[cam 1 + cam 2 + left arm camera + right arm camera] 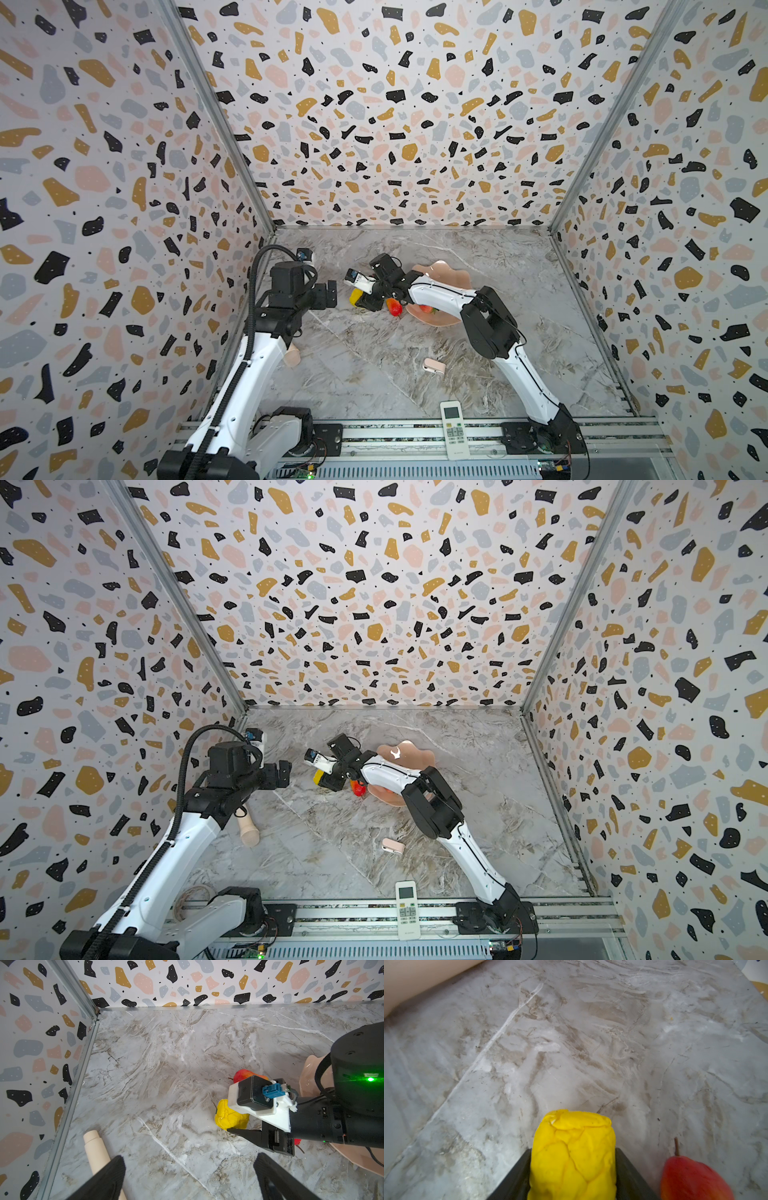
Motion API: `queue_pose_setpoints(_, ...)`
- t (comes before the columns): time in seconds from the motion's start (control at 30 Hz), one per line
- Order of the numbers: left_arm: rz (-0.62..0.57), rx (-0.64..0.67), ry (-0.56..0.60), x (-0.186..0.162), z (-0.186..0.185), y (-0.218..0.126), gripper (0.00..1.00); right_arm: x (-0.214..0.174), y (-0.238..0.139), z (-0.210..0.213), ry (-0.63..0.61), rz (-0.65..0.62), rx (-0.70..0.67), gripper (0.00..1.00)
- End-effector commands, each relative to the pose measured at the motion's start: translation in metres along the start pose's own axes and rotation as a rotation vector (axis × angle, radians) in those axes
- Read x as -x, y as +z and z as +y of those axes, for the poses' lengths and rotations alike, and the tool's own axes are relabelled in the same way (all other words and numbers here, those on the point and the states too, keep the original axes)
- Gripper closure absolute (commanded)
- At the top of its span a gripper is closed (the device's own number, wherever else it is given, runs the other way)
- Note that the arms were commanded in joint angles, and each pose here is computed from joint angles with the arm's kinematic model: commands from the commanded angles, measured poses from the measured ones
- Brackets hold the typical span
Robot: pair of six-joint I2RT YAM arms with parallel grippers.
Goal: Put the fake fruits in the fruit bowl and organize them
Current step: 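Move the right gripper to the yellow lemon and grasp it, then carry the lemon with the right gripper into the bowl and release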
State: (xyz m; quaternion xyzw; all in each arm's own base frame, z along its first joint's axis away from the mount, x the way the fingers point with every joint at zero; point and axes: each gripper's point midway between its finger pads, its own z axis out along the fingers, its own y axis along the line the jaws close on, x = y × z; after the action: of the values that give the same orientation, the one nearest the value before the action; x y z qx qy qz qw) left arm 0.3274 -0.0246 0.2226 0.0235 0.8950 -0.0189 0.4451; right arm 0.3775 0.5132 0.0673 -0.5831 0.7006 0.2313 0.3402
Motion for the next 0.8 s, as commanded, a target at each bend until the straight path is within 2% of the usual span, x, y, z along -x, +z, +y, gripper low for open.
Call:
queue_pose_setpoints(0.0,-0.037,0.002,0.007,0.006,0.001,-0.004,0.00,0.041,-0.035,-0.010,-0.037,-0.060,-0.046,0.52)
queue_pose_setpoints(0.2,-0.041,0.002,0.006,0.007,0.001,-0.005,0.00,0.058,-0.095,-0.027,-0.082,-0.060,-0.153,0.54)
queue_pose_setpoints(0.33,-0.041,0.000,0.006,0.007,0.001,-0.005,0.00,0.051,-0.147,-0.046,-0.084,-0.036,-0.248,0.54)
queue_pose_setpoints(0.4,-0.042,0.000,0.006,0.007,0.001,-0.006,0.00,0.038,-0.170,-0.057,-0.060,-0.008,-0.301,0.54)
queue_pose_setpoints(0.57,-0.044,0.000,0.007,0.007,0.001,-0.006,0.00,-0.015,-0.217,-0.092,0.098,0.098,-0.417,0.54)
queue_pose_setpoints(0.67,-0.043,-0.003,0.007,0.008,0.000,-0.005,0.01,-0.047,-0.234,-0.104,0.172,0.159,-0.461,0.54)
queue_pose_setpoints(0.77,-0.041,-0.004,0.006,0.007,0.000,-0.005,0.00,-0.067,-0.235,-0.105,0.210,0.196,-0.451,0.53)
